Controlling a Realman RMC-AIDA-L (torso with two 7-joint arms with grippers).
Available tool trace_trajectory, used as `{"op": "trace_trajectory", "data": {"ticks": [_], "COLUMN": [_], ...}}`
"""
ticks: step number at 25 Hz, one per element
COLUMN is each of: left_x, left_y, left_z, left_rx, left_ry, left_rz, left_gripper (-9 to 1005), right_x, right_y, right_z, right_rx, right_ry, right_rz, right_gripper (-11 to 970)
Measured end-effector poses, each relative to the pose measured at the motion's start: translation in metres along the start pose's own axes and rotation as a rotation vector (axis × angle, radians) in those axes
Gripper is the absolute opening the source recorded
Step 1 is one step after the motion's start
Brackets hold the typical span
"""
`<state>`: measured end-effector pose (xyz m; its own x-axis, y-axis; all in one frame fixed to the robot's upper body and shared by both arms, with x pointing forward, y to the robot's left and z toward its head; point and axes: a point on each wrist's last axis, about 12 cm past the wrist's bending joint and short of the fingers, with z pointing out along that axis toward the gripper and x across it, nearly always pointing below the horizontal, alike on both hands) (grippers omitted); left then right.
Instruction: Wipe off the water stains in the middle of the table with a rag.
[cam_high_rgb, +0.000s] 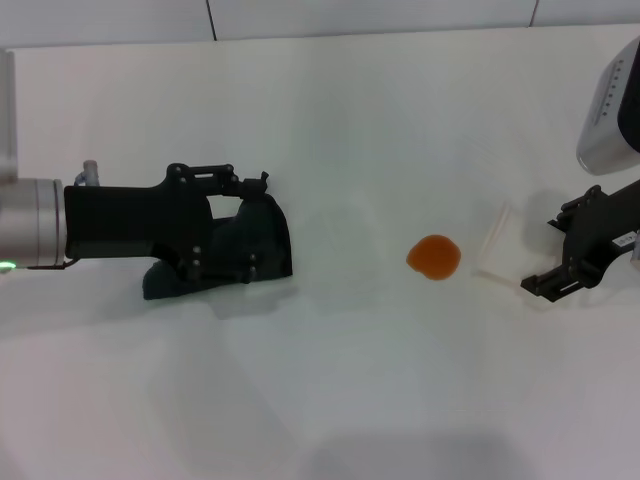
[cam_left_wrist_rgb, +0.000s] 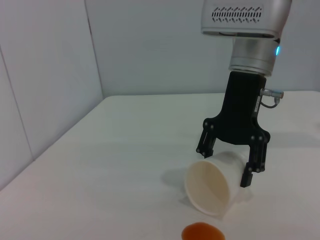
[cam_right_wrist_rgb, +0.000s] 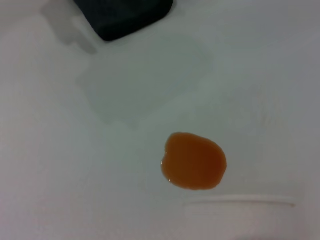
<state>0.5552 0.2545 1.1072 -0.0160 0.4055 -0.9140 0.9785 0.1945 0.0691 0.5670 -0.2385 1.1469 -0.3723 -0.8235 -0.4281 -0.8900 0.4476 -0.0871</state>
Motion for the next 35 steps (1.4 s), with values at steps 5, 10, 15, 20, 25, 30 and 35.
{"op": "trace_trajectory", "data": {"ticks": [5, 10, 15, 20, 25, 30, 35], "left_x": [-0.001, 0.000, 0.005, 0.007, 0.008, 0.009, 0.008], "left_y": [0.000, 0.000, -0.002, -0.003, -0.004, -0.004, -0.005], "left_z": [-0.001, -0.003, -0.008, -0.009, -0.010, -0.013, -0.013], "left_rx": [-0.005, -0.010, -0.033, -0.036, -0.039, -0.053, -0.048], "left_ry": [-0.012, -0.016, -0.024, -0.025, -0.026, -0.035, -0.041], "left_rz": [0.000, -0.005, -0.023, -0.023, -0.023, -0.013, -0.007], "left_gripper": [730, 728, 727, 725, 723, 721, 720], "right_x": [-0.002, -0.004, -0.002, 0.008, 0.017, 0.022, 0.027], "right_y": [0.001, 0.001, -0.004, -0.012, -0.016, -0.019, -0.021], "right_z": [-0.002, -0.008, -0.016, -0.024, -0.021, -0.011, -0.002], "right_rx": [-0.003, 0.014, 0.056, 0.103, 0.153, 0.162, 0.158], "right_ry": [-0.006, -0.025, -0.093, -0.217, -0.313, -0.420, -0.529], "right_rz": [-0.004, -0.011, 0.018, 0.066, 0.091, 0.112, 0.130], "right_gripper": [784, 702, 668, 658, 658, 658, 659]}}
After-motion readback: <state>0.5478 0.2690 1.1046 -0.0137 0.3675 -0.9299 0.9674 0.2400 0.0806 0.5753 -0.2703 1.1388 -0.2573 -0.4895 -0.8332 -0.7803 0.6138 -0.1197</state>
